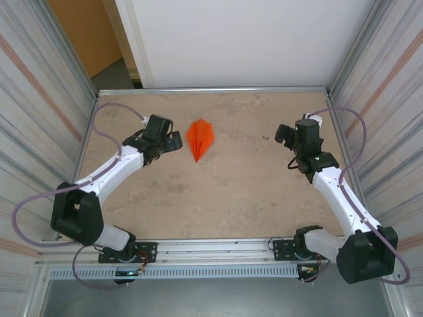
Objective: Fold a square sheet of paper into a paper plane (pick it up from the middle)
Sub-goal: Move a paper plane to the center of the table, then reset both arms
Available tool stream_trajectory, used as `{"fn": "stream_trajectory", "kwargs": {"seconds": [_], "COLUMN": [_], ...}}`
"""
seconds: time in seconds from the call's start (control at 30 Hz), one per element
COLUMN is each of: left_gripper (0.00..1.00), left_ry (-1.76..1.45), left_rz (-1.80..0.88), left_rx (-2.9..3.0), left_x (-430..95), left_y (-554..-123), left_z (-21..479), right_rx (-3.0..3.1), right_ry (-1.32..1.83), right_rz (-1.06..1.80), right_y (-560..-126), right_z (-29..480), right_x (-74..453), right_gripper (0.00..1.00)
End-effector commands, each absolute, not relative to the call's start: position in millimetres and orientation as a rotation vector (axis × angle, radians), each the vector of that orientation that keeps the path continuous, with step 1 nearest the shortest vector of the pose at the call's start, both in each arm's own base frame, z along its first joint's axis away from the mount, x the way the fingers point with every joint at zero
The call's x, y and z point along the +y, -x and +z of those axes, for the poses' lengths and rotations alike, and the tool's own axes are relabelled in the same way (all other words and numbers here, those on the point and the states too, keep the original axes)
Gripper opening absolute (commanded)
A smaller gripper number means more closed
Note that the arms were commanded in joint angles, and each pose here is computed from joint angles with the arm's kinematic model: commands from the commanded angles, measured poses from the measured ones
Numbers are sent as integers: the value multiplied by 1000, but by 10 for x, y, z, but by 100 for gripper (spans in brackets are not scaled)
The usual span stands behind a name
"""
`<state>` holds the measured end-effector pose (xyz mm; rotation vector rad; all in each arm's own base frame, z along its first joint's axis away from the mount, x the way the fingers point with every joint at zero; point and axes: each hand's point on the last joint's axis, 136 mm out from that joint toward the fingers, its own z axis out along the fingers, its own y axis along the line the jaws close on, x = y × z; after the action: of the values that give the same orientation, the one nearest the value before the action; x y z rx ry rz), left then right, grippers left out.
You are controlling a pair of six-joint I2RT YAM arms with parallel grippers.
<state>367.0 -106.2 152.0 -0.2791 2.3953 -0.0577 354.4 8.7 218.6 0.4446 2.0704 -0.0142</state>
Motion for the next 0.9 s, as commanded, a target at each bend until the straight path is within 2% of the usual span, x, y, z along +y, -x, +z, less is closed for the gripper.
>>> {"fn": "stream_trajectory", "kwargs": {"seconds": [0.0,0.2,0.33,0.6,0.87], "left_gripper": [99,99,99,99,99], "left_ry": [328,513,545,231,16], "left_rz": [76,167,169,139,68], "left_rx": [2267,2240,2209,2060,1941], "left_x": [-632,132,369,260,42], "left_y": [-3594,-3295,-3245,-3477,-3626], "left_z": [1604,1342,1205,1360,1197], "right_rx": [2021,2083,2091,2048,1969], "right_ry": [-453,-518,-465,-296,-261], "right_rz": [-222,-194,-180,-159,35], "right_y": [-3562,-3620,-3708,-3953,-3874], "right_z": [2121,1618,1404,1198,1064], "right_x": [-230,-494,-506,-391,-394], "right_gripper": [99,99,99,99,99]}}
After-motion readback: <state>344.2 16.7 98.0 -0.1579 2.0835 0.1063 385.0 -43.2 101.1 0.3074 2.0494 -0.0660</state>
